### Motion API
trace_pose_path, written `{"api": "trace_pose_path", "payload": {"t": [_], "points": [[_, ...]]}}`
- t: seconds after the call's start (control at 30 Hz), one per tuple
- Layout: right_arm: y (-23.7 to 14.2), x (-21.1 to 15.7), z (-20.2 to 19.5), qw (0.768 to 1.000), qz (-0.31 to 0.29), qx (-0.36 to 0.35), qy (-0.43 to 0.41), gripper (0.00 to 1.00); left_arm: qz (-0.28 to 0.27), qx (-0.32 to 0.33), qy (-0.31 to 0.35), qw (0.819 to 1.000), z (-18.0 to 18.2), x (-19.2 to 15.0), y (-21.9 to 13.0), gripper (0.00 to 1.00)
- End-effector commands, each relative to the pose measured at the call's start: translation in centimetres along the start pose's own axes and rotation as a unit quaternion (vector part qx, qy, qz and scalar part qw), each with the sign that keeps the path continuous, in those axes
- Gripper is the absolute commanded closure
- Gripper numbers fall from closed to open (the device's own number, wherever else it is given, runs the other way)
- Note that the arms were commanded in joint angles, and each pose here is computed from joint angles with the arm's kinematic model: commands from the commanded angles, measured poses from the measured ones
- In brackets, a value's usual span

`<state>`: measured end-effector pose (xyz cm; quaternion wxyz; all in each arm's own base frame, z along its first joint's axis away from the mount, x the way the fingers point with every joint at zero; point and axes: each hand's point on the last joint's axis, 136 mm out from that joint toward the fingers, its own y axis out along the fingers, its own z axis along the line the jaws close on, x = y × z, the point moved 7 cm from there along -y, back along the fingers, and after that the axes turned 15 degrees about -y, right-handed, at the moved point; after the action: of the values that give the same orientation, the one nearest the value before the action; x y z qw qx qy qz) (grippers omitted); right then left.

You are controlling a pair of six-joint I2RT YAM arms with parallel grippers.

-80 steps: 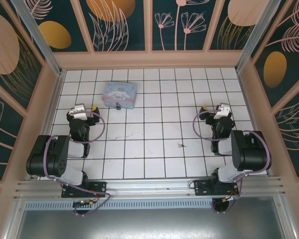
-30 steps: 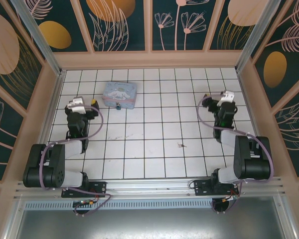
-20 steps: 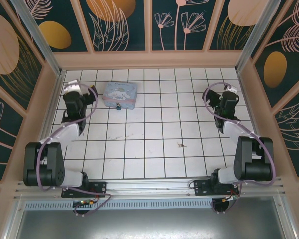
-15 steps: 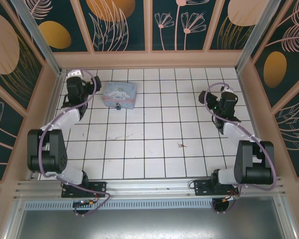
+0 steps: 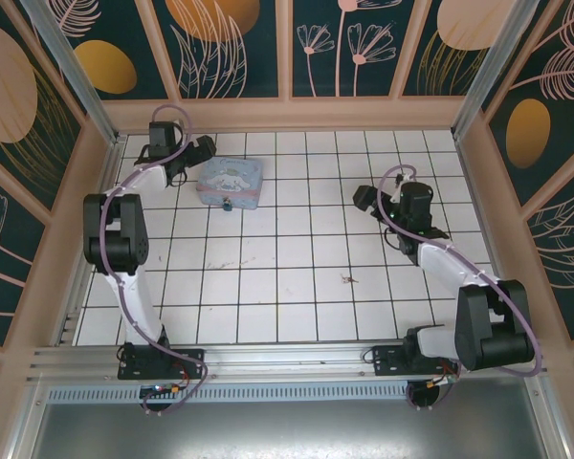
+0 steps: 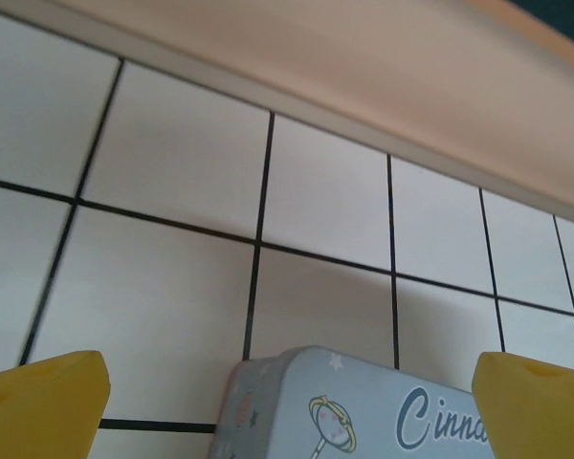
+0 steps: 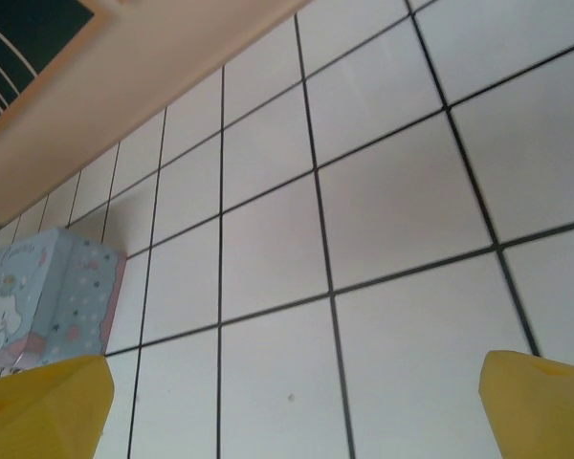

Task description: Unlock the padlock with the key

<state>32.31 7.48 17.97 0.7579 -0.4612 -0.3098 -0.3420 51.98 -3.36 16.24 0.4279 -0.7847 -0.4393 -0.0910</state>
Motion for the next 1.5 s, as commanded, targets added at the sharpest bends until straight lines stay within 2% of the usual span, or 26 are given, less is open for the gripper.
{"api": "trace_pose_path", "payload": {"t": [0.0, 0.2, 0.33, 0.57, 0.7, 0.8, 0.97, 1.23, 1.47], "points": [[0.3, 0.2, 1.2, 1.0, 0.01, 0.02, 0.012, 0.02, 0.046, -0.035, -0.016, 0.998, -1.0, -1.0, 1.3, 0.03], [1.9, -0.8, 1.7, 0.999, 0.033, 0.03, 0.024, 0.05, 0.098, -0.085, 0.004, 0.992, -2.8, -3.8, 2.5, 0.02], [2.5, -1.8, 1.9, 0.998, 0.046, 0.023, 0.03, 0.05, 0.132, -0.121, 0.013, 0.984, -3.8, -6.5, 1.7, 0.02], [2.9, -2.6, 3.3, 0.997, 0.059, 0.021, 0.036, 0.05, 0.161, -0.186, 0.008, 0.969, -6.0, -12.9, -2.1, 0.03], [2.9, -2.7, 4.4, 0.996, 0.074, 0.024, 0.043, 0.06, 0.154, -0.214, -0.029, 0.964, -6.0, -16.1, -5.3, 0.03], [3.1, -2.9, 5.7, 0.995, 0.085, 0.025, 0.046, 0.06, 0.135, -0.207, -0.06, 0.967, -5.0, -17.0, -7.1, 0.02], [4.2, -3.3, 7.7, 0.993, 0.102, 0.03, 0.051, 0.06, 0.11, -0.186, -0.053, 0.975, -4.8, -16.5, -8.9, 0.01], [6.7, -4.4, 10.2, 0.989, 0.124, 0.048, 0.068, 0.12, 0.135, -0.19, -0.056, 0.971, -5.2, -17.8, -8.8, 0.02], [8.7, -4.8, 11.2, 0.985, 0.135, 0.072, 0.075, 0.26, 0.165, -0.185, -0.058, 0.967, -5.5, -20.2, -8.5, 0.02]]}}
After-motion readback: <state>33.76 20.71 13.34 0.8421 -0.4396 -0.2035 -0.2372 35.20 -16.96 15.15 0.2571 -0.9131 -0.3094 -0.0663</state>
